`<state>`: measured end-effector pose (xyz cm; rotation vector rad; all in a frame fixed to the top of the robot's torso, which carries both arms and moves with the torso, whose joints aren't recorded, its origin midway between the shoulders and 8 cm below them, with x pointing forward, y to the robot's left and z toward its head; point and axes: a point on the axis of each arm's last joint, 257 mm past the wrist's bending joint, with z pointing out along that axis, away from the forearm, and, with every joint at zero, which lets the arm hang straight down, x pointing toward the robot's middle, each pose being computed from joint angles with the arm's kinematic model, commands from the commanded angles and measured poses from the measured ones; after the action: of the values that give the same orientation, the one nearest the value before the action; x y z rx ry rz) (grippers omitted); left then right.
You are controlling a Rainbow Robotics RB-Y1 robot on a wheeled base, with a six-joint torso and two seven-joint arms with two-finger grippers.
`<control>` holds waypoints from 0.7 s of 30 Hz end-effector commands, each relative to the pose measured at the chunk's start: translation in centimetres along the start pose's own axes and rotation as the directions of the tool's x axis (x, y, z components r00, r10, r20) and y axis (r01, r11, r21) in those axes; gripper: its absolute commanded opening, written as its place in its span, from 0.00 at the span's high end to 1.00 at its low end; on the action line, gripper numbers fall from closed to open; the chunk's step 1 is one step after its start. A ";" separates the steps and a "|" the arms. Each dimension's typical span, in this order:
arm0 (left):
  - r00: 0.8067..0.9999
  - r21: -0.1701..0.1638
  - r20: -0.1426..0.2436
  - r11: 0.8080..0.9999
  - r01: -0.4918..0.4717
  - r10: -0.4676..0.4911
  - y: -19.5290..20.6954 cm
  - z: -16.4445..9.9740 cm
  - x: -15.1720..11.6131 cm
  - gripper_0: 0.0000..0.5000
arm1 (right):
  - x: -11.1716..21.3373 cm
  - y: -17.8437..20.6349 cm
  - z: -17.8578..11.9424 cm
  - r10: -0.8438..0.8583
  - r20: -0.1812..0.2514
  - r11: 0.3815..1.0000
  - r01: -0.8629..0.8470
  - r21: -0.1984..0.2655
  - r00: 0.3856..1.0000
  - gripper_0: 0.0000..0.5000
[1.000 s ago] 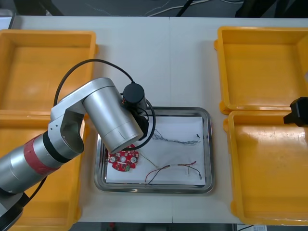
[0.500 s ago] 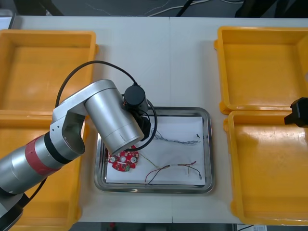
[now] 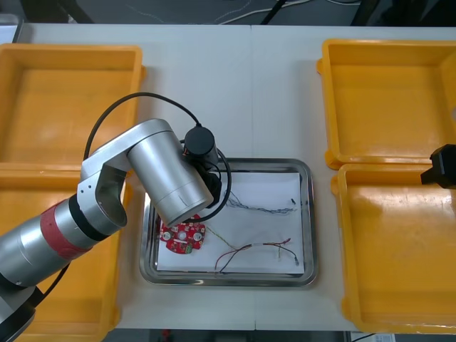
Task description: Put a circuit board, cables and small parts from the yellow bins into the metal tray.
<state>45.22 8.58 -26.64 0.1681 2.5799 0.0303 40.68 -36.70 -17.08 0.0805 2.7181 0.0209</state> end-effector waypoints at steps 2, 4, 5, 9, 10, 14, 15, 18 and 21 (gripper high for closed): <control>1.000 0.035 -0.001 0.999 0.031 -0.031 -2.0 0.0 0.9 0.08 | -0.1 -0.1 -0.6 -0.020 0.024 1.000 0.020 0.003 0.999 0.00; 0.999 0.034 0.001 0.999 0.035 -0.035 -2.0 -0.1 0.9 0.00 | -0.1 -0.1 -0.6 -0.020 0.024 1.000 0.020 0.003 0.999 0.00; 0.999 0.036 0.001 0.999 0.036 -0.037 -2.1 -0.1 0.9 0.00 | -0.1 -0.1 -0.6 -0.020 0.024 1.000 0.020 0.003 0.999 0.00; 0.999 0.036 0.000 0.999 0.039 -0.039 -2.2 -0.1 0.9 0.00 | -0.1 -0.1 -0.6 -0.020 0.024 1.000 0.020 0.003 0.999 0.00; 0.999 0.035 0.003 0.999 0.038 -0.038 -2.2 -0.1 0.8 0.00 | -0.1 -0.1 -0.6 -0.020 0.024 1.000 0.020 0.003 0.999 0.00; 0.999 0.031 0.001 0.999 0.038 -0.038 -2.0 -0.1 0.9 0.00 | -0.1 -0.1 -0.6 -0.020 0.024 1.000 0.020 0.003 0.999 0.00; 0.999 0.028 0.000 0.999 0.038 -0.038 -2.0 -0.2 0.9 0.00 | -0.1 -0.1 -0.6 -0.020 0.024 1.000 0.020 0.003 0.999 0.00; 0.999 0.024 0.003 0.999 0.037 -0.037 -1.7 -1.1 0.7 0.00 | -0.1 -0.1 -0.6 -0.020 0.024 1.000 0.020 0.003 0.999 0.00; 0.999 0.026 -0.014 0.999 0.047 -0.047 -1.2 -2.1 0.7 0.00 | -0.1 -0.1 -0.6 -0.020 0.024 1.000 0.020 0.003 0.999 0.00</control>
<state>44.79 8.87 -26.39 0.1656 2.5862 0.0572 40.68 -36.70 -17.08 0.0805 2.7182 0.0208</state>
